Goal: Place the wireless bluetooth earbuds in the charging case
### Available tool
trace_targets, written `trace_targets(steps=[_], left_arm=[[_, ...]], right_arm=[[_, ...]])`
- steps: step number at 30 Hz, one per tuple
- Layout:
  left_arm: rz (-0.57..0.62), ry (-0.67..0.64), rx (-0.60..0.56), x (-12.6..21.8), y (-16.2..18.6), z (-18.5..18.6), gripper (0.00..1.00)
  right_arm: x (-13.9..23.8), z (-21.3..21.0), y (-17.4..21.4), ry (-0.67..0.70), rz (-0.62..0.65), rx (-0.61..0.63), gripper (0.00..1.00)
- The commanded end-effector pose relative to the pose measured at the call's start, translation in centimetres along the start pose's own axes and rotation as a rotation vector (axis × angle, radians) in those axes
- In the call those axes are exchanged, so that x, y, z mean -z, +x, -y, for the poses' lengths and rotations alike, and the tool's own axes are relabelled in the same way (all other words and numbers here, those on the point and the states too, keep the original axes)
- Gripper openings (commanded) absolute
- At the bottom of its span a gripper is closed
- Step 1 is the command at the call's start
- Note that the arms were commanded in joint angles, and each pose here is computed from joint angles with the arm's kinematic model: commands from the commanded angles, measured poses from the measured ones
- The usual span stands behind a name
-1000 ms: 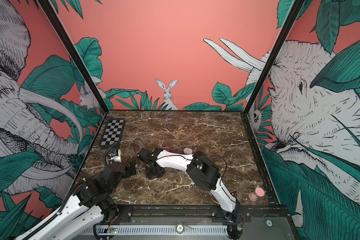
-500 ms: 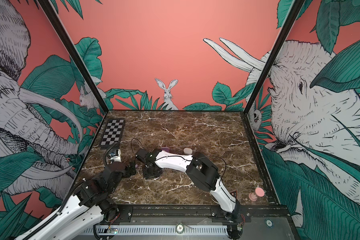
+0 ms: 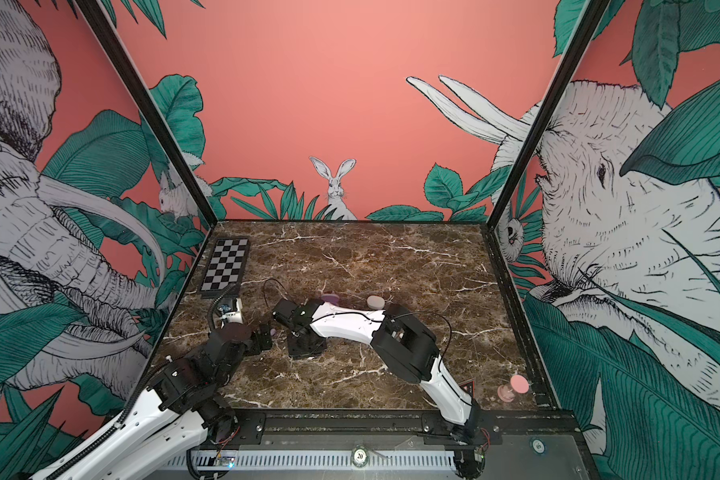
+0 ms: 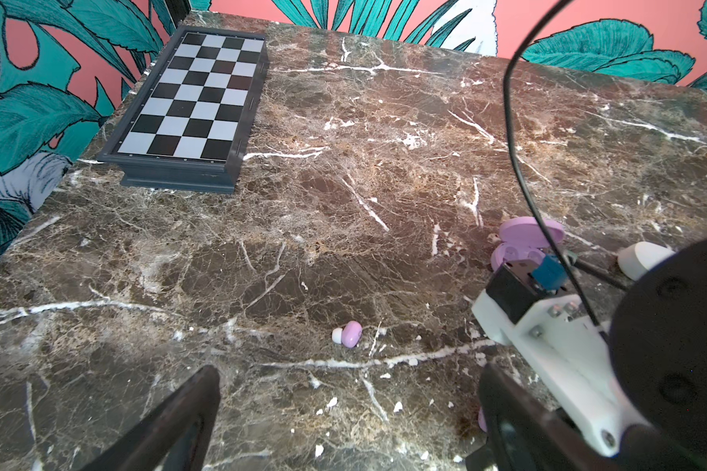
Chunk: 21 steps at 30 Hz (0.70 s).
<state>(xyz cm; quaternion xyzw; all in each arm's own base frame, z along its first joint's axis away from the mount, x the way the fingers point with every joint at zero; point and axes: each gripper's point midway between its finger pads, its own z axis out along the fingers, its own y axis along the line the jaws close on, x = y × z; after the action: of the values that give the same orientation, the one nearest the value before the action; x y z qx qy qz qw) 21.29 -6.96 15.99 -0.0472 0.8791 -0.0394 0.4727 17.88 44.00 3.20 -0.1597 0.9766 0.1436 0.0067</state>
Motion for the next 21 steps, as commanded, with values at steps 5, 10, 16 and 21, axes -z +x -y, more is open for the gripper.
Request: trace_targets(steps=[5, 10, 16, 21], left_arm=[[0.008, -0.014, 0.007, -0.2, 0.1, -0.3, 0.99], [0.006, -0.016, 0.005, -0.2, 0.1, -0.3, 0.99], [0.007, -0.015, 0.006, -0.3, 0.1, -0.3, 0.99], [0.005, -0.015, 0.007, -0.3, 0.2, -0.3, 0.99]], right_arm=[[-0.5, 0.0, -0.2, 0.013, 0.008, -0.011, 0.37], [-0.6, -0.8, -0.4, -0.021, 0.013, -0.030, 0.37], [-0.5, -1.4, -1.0, -0.047, 0.032, -0.057, 0.37], [-0.7, -1.9, -1.5, -0.060, 0.036, -0.072, 0.37]])
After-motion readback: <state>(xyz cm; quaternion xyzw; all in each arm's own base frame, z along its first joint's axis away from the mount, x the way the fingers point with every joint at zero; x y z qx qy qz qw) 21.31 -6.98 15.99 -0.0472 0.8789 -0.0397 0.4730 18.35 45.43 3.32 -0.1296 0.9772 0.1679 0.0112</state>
